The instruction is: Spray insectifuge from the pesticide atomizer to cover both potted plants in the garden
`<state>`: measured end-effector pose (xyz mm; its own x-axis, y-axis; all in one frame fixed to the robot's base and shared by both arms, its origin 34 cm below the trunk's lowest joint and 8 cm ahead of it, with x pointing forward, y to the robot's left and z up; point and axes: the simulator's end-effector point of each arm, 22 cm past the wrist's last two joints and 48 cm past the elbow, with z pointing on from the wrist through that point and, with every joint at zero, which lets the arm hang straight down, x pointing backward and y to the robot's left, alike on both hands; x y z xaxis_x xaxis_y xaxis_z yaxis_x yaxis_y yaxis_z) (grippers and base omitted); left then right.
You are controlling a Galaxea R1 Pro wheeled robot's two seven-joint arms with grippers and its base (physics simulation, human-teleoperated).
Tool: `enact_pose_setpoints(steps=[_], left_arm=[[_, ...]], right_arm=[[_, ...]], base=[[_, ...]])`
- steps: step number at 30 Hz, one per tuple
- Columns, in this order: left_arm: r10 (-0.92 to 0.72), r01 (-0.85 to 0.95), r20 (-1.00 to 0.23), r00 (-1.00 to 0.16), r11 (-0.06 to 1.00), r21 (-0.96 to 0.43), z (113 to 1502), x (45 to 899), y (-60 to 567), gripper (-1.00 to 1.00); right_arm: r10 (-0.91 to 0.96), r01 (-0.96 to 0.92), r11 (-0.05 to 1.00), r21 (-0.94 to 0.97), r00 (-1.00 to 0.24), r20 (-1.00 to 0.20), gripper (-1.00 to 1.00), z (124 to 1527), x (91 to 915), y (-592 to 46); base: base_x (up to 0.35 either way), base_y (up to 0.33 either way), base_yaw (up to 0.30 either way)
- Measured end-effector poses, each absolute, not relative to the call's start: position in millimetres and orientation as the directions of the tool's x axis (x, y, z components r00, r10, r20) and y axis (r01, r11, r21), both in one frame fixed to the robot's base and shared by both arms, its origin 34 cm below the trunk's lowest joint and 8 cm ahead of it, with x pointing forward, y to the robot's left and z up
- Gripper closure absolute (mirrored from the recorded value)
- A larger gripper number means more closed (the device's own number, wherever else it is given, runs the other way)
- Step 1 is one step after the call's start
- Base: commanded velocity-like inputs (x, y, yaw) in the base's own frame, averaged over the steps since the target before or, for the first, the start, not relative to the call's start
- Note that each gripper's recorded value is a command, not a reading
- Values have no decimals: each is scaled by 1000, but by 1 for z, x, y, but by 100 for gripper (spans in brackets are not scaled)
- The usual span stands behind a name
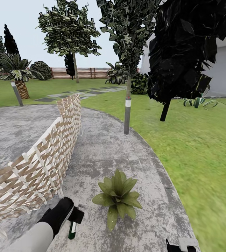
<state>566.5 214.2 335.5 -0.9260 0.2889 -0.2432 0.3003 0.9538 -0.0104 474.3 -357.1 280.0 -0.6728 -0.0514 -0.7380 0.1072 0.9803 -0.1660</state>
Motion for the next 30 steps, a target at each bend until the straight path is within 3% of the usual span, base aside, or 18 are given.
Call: enact_pose_setpoints(steps=[6,11,19,25,30], left_arm=[[332,346,-180,-926,937,-52,317,535,177,100],[280,285,-164,-946,959,-6,315,538,239,100],[335,353,-180,-925,932,-77,316,530,160,100],[285,293,-166,-944,956,-19,314,537,231,100],[333,352,-185,-925,933,-80,317,532,160,100]], right_arm=[[-51,107,980,-166,-673,-738,-100,280,474,-357],[-51,107,980,-166,-673,-738,-100,280,474,-357],[-51,107,980,-166,-673,-738,-100,280,474,-357],[-51,107,981,-165,-673,-738,-100,280,474,-356],[-47,106,982,-159,-673,-738,-100,279,475,-352]], base=[[0,0,0],[0,0,0],[0,0,0],[0,0,0],[0,0,0]])
